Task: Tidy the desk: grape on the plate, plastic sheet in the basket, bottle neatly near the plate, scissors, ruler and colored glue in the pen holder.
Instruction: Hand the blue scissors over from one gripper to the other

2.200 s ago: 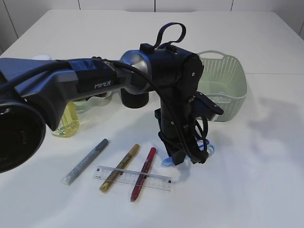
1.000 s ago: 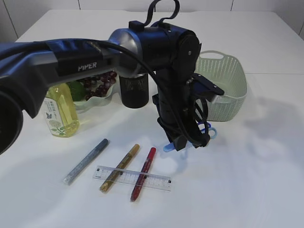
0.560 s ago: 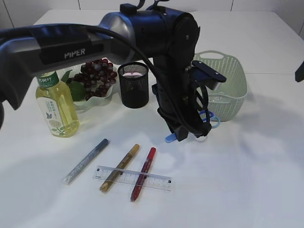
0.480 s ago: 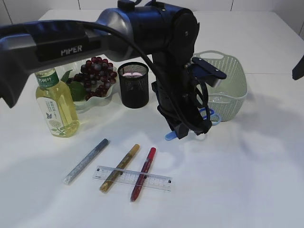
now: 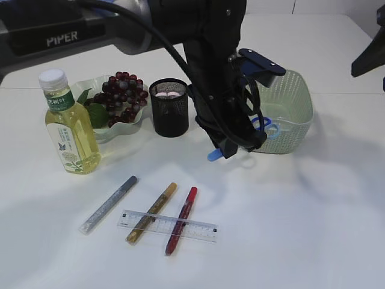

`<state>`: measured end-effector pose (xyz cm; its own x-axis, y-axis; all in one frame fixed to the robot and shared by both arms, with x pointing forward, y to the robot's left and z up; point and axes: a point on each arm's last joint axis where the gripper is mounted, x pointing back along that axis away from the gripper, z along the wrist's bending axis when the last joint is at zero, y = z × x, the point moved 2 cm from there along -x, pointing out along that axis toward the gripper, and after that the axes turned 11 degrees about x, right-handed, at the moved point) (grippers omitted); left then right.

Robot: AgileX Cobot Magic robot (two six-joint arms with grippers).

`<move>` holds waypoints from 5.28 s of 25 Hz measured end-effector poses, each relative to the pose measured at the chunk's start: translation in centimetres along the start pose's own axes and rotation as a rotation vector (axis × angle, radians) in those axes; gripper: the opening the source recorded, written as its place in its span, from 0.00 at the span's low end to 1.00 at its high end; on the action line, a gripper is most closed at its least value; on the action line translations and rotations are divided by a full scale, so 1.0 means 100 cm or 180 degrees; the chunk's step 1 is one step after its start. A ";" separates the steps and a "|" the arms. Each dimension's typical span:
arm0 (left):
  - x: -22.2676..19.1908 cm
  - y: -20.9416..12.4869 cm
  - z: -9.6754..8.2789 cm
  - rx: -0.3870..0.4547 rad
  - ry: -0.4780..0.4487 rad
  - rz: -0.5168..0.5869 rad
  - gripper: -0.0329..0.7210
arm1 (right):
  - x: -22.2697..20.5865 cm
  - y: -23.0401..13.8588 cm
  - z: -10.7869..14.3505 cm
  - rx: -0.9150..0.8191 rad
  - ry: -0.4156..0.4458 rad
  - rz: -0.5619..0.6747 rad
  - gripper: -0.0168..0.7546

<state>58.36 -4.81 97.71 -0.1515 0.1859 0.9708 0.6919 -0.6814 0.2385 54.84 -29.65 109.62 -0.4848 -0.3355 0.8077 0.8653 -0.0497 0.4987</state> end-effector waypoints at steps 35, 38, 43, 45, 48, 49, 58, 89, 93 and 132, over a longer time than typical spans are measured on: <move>0.070 0.019 0.027 0.0309 0.0068 -0.0655 0.21 | -0.060 0.037 0.044 0.0248 0.1677 -0.0634 0.64; 0.071 0.019 0.027 0.0309 0.0068 -0.0660 0.21 | -0.064 0.038 0.046 0.0255 0.1695 -0.0654 0.64; 0.071 0.019 0.029 0.0305 0.0116 -0.0649 0.21 | -0.065 0.040 0.045 0.0294 0.1634 -0.0726 0.64; 0.071 0.018 0.030 0.0295 0.0156 -0.0636 0.21 | -0.065 0.040 0.044 0.0325 0.1619 -0.0752 0.64; 0.071 0.018 0.031 0.0296 0.0183 -0.0623 0.21 | -0.066 0.041 0.044 0.0351 0.1595 -0.0776 0.64; 0.072 0.018 0.031 0.0298 0.0183 -0.0626 0.21 | -0.066 0.041 0.043 0.0354 0.1581 -0.0789 0.64; 0.083 0.022 0.031 0.0309 0.0181 -0.0752 0.21 | -0.068 0.043 0.042 0.0336 0.1560 -0.0820 0.64; 0.085 0.031 0.028 0.0327 0.0079 -0.0993 0.21 | -0.085 0.050 0.051 0.0195 0.1813 -0.0970 0.64; 0.085 0.031 0.027 0.0335 0.0048 -0.1005 0.21 | -0.088 0.049 0.056 0.0226 0.1830 -0.0968 0.64; 0.087 0.033 0.027 0.0338 0.0033 -0.1082 0.21 | -0.101 0.052 0.059 0.0052 0.1919 -0.1009 0.23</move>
<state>61.21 -3.59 106.89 -0.3926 0.3817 0.8368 0.6701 -0.5045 0.5445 63.45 -20.98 105.94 -0.5548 -0.7729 0.3078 0.6889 -0.2193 0.6909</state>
